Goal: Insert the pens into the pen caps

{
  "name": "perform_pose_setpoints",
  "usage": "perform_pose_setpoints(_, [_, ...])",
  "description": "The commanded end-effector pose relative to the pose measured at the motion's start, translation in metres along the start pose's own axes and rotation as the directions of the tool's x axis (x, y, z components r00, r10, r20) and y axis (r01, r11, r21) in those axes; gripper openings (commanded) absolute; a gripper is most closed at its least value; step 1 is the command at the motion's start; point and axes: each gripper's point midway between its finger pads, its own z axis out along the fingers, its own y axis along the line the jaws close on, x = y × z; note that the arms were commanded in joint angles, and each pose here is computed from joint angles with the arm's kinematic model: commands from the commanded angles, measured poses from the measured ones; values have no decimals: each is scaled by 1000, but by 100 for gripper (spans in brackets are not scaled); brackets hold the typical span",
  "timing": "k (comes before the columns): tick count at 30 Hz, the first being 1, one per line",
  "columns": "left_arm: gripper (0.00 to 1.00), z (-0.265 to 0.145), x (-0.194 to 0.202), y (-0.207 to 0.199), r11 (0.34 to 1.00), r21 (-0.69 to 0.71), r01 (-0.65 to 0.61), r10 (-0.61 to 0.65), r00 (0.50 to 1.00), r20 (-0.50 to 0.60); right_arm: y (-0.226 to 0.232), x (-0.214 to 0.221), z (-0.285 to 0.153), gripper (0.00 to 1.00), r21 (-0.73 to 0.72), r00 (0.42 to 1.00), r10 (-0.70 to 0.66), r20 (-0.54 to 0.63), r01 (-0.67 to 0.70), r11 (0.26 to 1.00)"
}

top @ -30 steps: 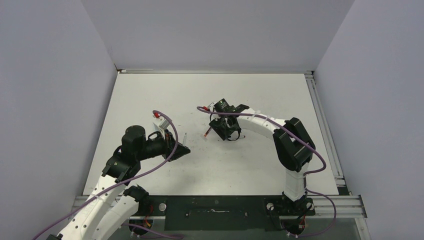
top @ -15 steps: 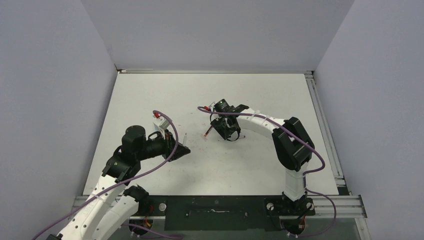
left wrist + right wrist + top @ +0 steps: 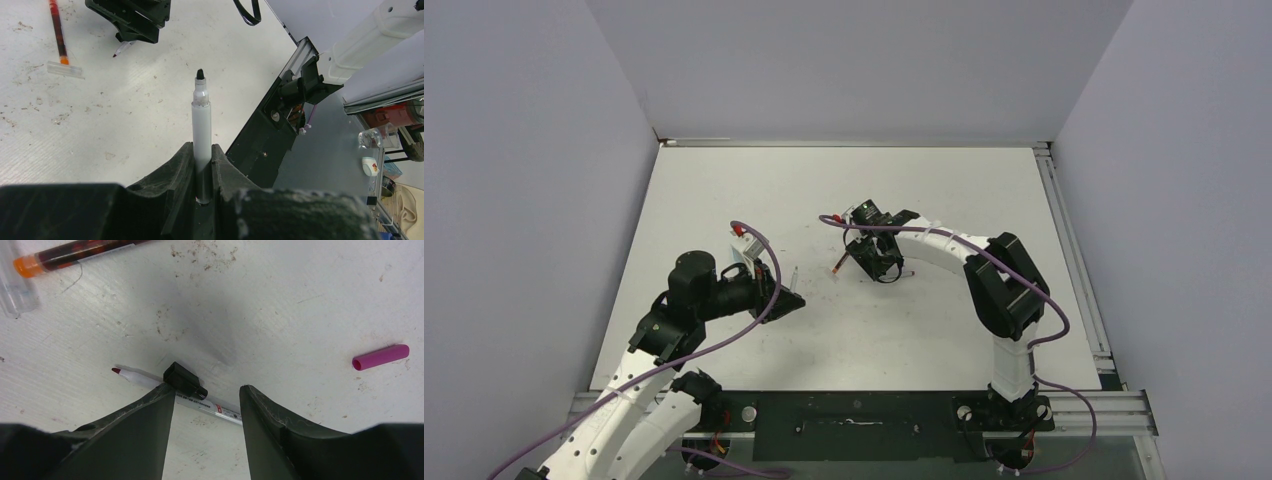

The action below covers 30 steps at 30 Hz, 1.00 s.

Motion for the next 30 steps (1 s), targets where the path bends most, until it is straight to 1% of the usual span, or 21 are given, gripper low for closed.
perform_pose_setpoints(1, [0,0,-4,-2,1000,9,-23,23,1000,10,-6,-13,0,51,41,999,16,30,-17,999])
perform_pose_setpoints(7, [0,0,-4,-2,1000,8,-23,23,1000,10,-10,-17,2,50,63,998,42,41,-45,997])
perform_pose_setpoints(12, [0,1,-4,-2,1000,5,-22,22,1000,10,-12,-21,5,48,65,998,48,44,-51,997])
perform_pose_setpoints(17, [0,1,-3,-1,1000,2,-21,21,1000,7,-8,-22,8,45,31,998,50,44,-52,998])
perform_pose_setpoints(25, [0,2,-3,0,1000,0,-20,20,1000,4,-4,-16,13,32,12,998,59,25,-59,998])
perform_pose_setpoints(30, [0,2,-3,0,1000,1,-18,18,1000,0,-2,-10,14,30,-4,997,70,15,-70,998])
